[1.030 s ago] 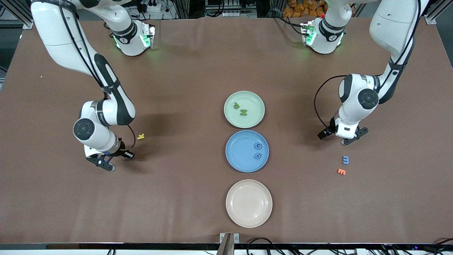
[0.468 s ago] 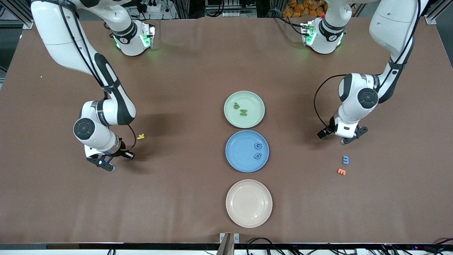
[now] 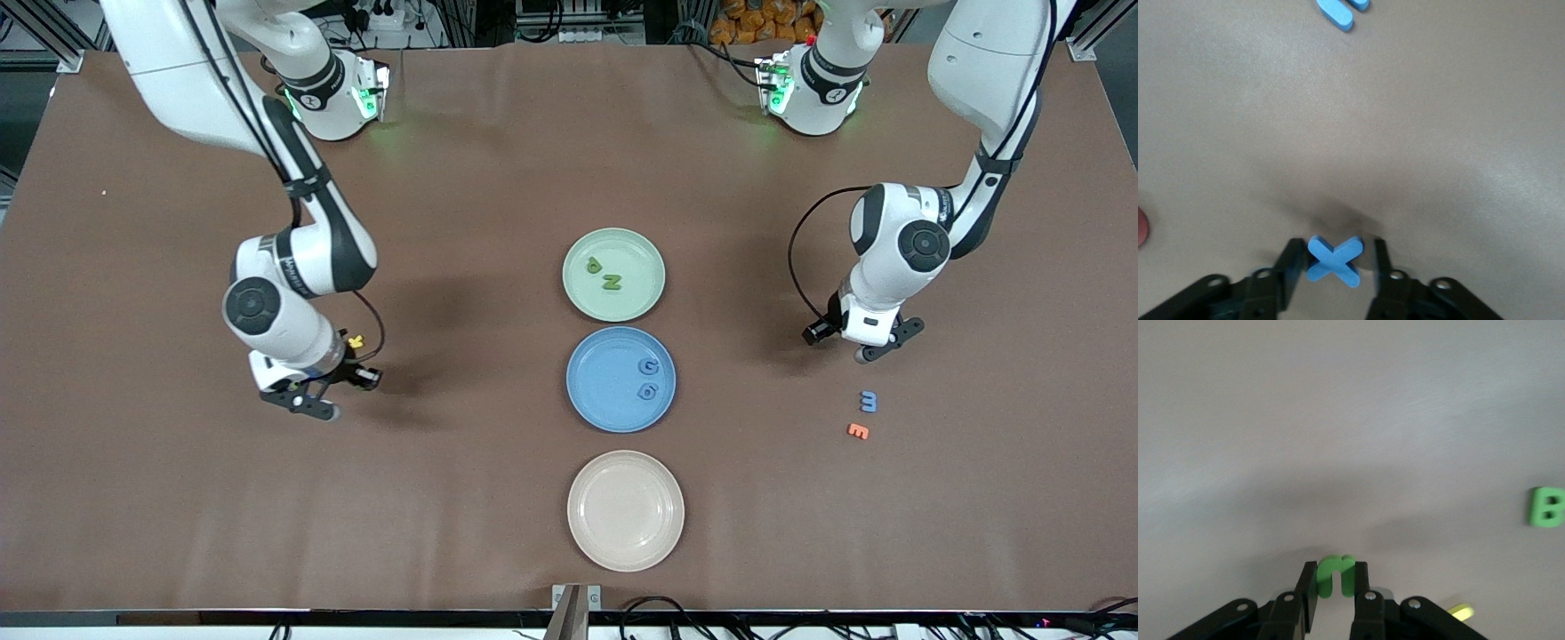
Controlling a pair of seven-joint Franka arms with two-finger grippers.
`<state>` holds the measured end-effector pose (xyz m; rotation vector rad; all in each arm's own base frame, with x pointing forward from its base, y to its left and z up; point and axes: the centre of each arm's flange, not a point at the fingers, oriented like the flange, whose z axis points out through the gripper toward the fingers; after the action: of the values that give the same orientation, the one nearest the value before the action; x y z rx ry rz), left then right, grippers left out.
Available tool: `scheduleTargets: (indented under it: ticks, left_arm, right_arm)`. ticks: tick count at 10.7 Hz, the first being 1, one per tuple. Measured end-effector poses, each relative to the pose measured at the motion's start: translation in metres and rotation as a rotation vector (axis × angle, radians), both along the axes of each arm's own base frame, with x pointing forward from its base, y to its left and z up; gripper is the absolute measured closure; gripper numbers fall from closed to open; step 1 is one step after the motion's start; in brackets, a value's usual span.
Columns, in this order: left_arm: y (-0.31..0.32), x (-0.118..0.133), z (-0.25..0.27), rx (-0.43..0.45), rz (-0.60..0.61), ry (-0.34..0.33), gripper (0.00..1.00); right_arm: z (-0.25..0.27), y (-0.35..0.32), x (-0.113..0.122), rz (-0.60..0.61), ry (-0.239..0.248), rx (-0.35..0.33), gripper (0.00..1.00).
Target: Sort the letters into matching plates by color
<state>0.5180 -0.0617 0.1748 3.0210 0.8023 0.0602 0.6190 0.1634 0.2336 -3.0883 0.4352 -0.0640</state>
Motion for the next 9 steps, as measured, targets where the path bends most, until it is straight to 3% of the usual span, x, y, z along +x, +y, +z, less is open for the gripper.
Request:
scheduleTargets:
  ticks: [1,5,9]
  left_arm:
    - [0.0,0.0,0.001,0.0,0.001,-0.002,0.64]
    - [-0.001,0.001,0.002,0.0,-0.001,-0.005,0.65]
    - [-0.021,0.015,0.016,-0.011,-0.034,-0.049,0.65]
  right_arm:
    - [0.002,0.026,-0.006,0.038,0.004,0.014,0.74]
    - [0.01,0.128,-0.042,0.183,0.004,0.059,0.74]
    - [0.022,0.231,-0.096,0.207,0.021,0.116,0.74]
